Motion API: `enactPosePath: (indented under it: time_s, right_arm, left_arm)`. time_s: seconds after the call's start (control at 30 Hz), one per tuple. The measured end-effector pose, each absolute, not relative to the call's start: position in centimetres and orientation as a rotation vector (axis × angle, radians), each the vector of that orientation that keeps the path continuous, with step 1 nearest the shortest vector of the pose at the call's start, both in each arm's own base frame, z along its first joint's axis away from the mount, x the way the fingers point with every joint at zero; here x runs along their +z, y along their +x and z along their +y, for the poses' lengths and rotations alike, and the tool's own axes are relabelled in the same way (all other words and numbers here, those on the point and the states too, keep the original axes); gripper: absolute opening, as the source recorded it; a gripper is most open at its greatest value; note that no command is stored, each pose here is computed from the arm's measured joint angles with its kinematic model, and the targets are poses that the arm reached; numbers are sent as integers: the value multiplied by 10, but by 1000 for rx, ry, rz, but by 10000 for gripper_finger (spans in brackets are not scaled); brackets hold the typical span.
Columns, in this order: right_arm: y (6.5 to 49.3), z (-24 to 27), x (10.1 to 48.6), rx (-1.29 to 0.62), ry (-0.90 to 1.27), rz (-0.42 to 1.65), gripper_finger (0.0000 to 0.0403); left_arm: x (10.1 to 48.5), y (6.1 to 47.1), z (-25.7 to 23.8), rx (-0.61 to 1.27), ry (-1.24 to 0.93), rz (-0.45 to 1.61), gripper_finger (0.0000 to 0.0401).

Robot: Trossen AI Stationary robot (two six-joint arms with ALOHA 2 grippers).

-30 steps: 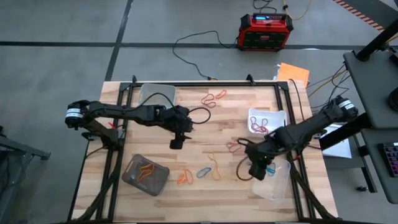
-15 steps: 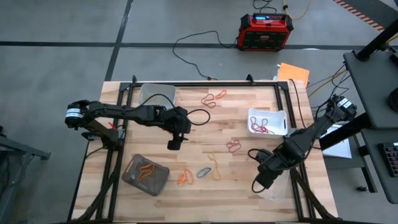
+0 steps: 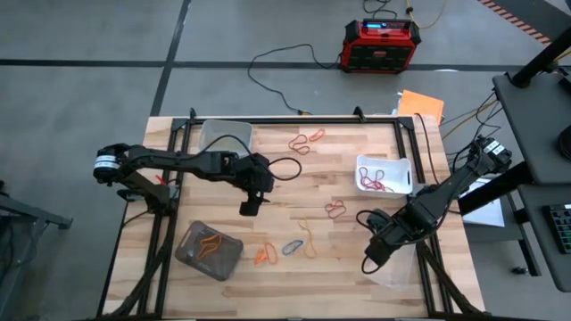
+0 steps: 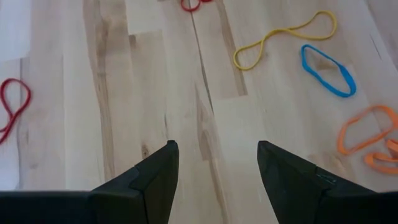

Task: Sort rubber bands into baskets
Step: Put the blue rubber band into the transparent bin, then put the yellow rubber band into the gray bin

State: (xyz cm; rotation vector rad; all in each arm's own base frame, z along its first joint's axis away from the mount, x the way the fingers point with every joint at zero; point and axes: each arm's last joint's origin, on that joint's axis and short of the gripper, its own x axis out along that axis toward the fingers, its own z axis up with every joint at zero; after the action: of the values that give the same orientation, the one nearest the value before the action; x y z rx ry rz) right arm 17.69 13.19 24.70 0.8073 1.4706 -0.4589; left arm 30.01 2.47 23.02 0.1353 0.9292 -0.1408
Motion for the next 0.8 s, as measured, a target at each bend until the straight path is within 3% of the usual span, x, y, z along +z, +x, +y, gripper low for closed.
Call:
enactPosePath:
  time_s: [0.27,0.57,0.8]
  right_arm:
    - [186,124,249,-489,487,1146,155]
    - [201,119,259,-587,143,698,156]
    - [207,119,266,-619,-36,552,163]
  left_arm:
    - [232,309,22,-175,93,839,201]
    - [213,336,4,-231,110,698,201]
    - [187,356,5,-266,175,649,201]
